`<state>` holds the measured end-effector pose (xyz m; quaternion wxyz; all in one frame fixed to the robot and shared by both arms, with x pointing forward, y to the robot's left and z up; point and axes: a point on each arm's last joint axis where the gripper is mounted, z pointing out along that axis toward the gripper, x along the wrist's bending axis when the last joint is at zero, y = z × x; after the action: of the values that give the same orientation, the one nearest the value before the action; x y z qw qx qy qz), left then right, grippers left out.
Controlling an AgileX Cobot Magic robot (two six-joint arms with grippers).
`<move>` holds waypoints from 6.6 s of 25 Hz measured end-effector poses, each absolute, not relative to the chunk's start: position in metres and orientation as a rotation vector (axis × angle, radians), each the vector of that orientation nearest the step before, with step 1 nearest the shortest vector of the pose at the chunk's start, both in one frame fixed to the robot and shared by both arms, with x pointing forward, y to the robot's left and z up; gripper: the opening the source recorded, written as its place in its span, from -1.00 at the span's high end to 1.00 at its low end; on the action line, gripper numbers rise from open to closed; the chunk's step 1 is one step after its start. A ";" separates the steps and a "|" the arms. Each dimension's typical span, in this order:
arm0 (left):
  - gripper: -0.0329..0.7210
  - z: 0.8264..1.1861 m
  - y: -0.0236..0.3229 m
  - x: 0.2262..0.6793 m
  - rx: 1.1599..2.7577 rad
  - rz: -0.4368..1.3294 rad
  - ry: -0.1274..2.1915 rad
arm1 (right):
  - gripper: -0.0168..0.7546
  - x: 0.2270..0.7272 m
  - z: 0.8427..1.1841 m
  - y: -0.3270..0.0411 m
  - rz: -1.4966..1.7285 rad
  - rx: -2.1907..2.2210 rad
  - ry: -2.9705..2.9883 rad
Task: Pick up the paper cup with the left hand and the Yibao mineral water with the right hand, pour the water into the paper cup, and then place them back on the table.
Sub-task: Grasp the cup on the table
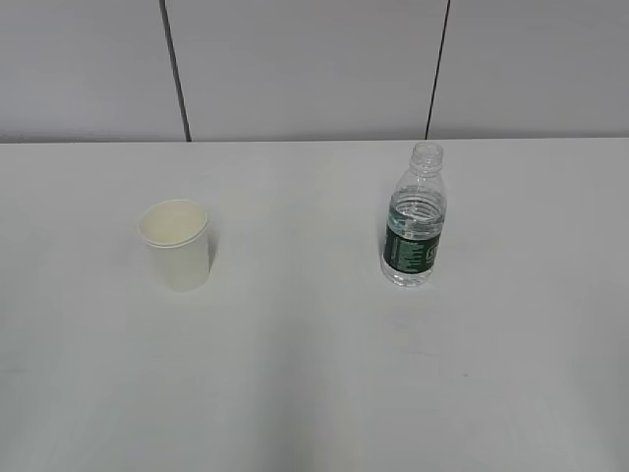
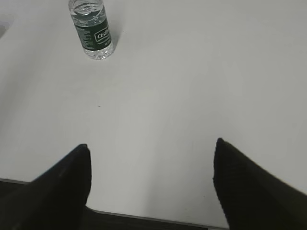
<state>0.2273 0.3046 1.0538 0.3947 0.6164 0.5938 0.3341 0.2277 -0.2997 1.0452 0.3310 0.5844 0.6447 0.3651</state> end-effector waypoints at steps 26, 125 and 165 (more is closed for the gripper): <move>-0.07 1.054 0.305 0.227 1.563 0.847 1.506 | -0.56 0.228 1.045 -0.300 0.954 1.528 1.685; -0.45 0.973 0.265 0.441 1.432 0.955 1.116 | -0.56 0.467 0.937 -0.260 1.357 1.191 1.500; -0.68 0.880 0.238 0.476 1.663 0.654 1.043 | -0.56 0.471 0.905 -0.255 1.326 1.239 1.646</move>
<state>0.4765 0.2383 0.8803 0.5112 0.6909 0.4332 0.2716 0.4708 -0.2547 0.9048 0.3387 0.4757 0.6322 0.5093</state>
